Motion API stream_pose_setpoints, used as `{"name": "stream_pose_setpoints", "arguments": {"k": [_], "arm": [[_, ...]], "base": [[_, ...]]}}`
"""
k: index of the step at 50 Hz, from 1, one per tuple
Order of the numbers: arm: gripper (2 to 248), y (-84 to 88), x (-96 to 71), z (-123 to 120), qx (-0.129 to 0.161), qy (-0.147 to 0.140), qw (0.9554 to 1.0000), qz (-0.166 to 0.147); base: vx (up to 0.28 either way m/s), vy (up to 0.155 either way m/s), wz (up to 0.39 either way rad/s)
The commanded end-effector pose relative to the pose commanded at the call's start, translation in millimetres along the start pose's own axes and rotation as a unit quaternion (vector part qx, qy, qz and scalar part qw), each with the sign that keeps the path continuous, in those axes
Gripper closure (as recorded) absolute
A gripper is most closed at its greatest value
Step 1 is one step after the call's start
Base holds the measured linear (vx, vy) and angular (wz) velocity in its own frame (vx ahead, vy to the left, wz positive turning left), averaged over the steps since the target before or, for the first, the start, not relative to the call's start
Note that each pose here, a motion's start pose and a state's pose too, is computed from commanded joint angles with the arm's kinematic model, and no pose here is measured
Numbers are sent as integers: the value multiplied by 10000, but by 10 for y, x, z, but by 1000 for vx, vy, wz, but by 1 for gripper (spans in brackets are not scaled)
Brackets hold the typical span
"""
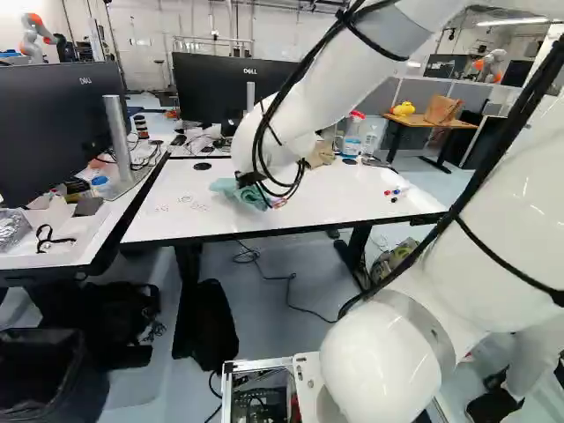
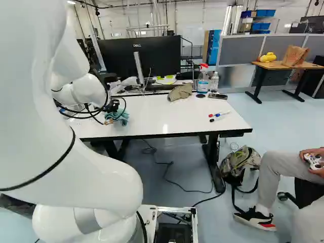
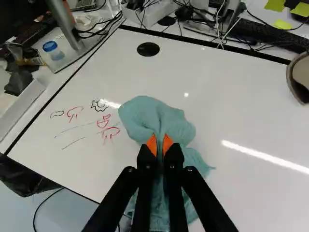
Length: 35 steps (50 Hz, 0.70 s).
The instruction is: Clean the table with the green towel
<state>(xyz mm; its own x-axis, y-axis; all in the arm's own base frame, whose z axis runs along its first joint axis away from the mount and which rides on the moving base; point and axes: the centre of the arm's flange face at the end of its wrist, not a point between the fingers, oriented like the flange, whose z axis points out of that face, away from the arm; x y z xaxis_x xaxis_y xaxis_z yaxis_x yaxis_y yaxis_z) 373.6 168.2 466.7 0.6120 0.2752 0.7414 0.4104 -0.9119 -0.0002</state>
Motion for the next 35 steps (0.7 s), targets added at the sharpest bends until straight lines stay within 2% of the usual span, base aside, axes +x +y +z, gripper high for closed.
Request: {"name": "stream_pose_setpoints", "arguments": {"k": [12,35], "arm": [[215,-131,194,3,116,146,9998,-102],[215,-457,340,150,385,135,9986,-339]], "base": [[0,0,0],[0,0,0]]}}
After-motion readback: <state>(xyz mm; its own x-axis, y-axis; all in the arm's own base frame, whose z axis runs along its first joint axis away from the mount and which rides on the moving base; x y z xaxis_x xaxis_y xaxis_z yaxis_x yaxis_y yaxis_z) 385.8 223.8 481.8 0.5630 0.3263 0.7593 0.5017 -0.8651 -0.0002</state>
